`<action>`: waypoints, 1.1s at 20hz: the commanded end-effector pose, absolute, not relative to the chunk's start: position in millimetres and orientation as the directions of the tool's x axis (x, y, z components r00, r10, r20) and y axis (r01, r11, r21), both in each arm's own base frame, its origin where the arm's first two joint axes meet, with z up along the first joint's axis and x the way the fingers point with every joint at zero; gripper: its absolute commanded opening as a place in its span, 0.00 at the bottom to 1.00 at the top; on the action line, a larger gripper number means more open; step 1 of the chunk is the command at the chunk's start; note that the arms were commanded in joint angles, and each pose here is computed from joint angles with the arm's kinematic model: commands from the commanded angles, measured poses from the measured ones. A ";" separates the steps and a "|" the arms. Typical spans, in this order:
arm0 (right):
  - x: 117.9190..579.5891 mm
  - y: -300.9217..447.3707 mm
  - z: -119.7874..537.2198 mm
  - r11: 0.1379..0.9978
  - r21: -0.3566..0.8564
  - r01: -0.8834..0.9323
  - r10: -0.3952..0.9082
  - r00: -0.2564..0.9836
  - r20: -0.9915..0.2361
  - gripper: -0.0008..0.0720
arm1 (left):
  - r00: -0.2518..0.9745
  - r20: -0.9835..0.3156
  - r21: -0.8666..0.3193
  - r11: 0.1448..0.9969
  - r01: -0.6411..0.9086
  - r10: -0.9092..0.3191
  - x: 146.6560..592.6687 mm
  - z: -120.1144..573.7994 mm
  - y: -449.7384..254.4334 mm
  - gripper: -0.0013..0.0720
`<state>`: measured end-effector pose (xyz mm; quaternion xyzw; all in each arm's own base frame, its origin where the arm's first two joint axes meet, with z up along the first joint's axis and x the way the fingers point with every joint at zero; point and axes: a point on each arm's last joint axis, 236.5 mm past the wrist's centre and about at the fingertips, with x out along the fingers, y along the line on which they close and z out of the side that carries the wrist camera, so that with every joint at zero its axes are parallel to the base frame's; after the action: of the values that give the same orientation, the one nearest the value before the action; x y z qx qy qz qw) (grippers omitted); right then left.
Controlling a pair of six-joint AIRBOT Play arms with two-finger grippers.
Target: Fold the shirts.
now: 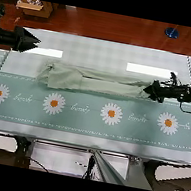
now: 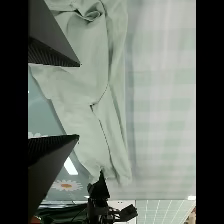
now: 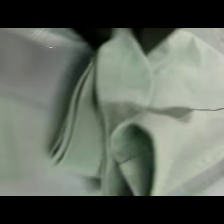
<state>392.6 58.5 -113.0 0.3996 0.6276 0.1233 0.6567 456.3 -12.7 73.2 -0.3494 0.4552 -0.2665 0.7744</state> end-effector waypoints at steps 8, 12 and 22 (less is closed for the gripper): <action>410.1 60.0 47.6 0.660 0.750 0.042 0.683 0.381 -0.623 0.06 | 0.277 -0.498 -0.839 0.537 0.087 -0.822 423.2 80.6 -51.4 0.44; 377.0 59.6 122.5 0.691 0.721 -0.050 0.661 0.447 -0.603 0.06 | 0.128 -0.493 -0.845 0.509 0.164 -0.861 402.9 85.8 -114.9 0.35; 295.6 27.6 123.3 0.878 0.477 0.029 0.439 0.348 -0.828 0.06 | -0.030 -0.526 -0.808 0.489 0.329 -0.850 362.8 69.6 -316.5 0.15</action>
<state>313.1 37.4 126.5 0.2273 0.5336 0.1571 0.7993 376.7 -264.7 76.1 -0.2526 0.5627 -0.4359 0.6554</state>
